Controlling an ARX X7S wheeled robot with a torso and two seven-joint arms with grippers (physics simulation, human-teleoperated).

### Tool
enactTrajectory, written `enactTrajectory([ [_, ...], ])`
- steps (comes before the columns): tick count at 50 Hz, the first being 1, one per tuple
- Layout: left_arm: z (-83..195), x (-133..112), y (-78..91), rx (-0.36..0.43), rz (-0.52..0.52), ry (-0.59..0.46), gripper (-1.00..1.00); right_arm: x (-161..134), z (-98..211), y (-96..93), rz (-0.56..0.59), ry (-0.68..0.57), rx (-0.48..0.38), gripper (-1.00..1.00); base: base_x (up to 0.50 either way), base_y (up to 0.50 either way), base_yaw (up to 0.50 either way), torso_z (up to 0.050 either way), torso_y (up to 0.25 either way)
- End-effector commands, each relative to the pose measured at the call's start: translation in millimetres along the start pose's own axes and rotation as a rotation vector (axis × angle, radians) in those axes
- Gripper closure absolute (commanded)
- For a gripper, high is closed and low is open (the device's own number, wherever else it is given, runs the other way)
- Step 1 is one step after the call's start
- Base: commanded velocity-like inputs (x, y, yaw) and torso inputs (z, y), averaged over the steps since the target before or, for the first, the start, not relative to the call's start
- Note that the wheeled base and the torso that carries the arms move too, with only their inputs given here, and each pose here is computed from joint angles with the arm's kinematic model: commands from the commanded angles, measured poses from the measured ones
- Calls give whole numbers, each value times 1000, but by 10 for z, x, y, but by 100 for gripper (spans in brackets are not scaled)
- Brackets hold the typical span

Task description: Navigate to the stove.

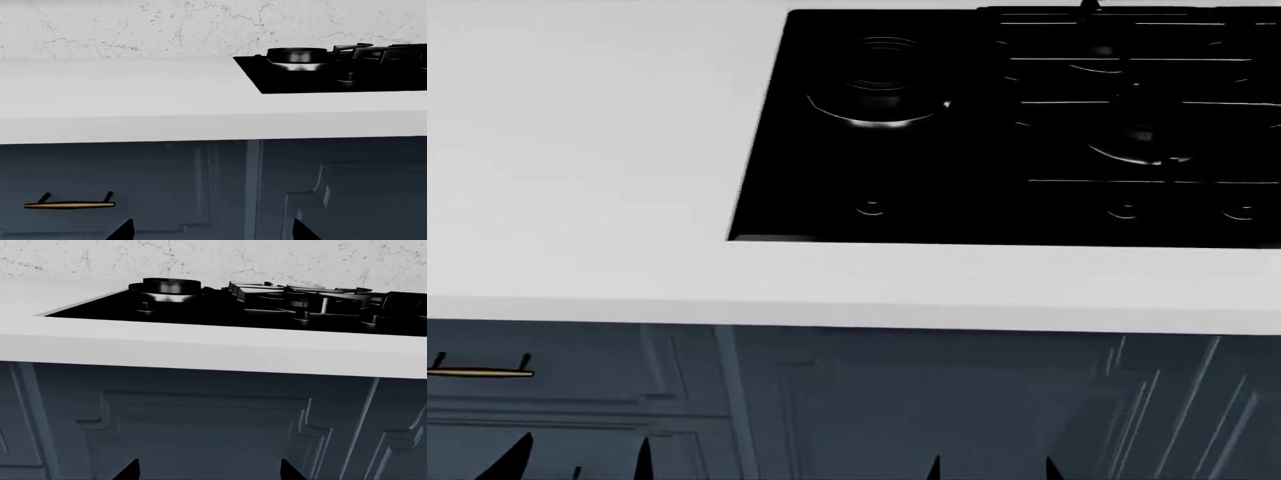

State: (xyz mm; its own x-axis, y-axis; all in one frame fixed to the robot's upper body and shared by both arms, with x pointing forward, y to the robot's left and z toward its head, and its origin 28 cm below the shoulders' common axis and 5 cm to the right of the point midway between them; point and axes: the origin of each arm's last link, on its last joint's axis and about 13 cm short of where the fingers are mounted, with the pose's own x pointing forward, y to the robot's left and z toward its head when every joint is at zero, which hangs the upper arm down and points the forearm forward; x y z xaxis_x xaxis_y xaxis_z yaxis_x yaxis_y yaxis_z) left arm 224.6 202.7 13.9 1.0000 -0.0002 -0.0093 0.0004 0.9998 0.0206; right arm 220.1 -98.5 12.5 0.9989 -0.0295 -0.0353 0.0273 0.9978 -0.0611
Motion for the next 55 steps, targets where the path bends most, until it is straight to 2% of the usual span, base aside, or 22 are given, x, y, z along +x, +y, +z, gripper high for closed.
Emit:
enactTrajectory([
  [1,5,0,-3,1,-1,1,-100,0,3,-1,0,1,0,-100,-5,-500,0,0,0],
  [55,-7,2,2,3,-3,-2,-100,-9,1,0,-4,-3,-3,-100,-2,-500,0,0,0],
])
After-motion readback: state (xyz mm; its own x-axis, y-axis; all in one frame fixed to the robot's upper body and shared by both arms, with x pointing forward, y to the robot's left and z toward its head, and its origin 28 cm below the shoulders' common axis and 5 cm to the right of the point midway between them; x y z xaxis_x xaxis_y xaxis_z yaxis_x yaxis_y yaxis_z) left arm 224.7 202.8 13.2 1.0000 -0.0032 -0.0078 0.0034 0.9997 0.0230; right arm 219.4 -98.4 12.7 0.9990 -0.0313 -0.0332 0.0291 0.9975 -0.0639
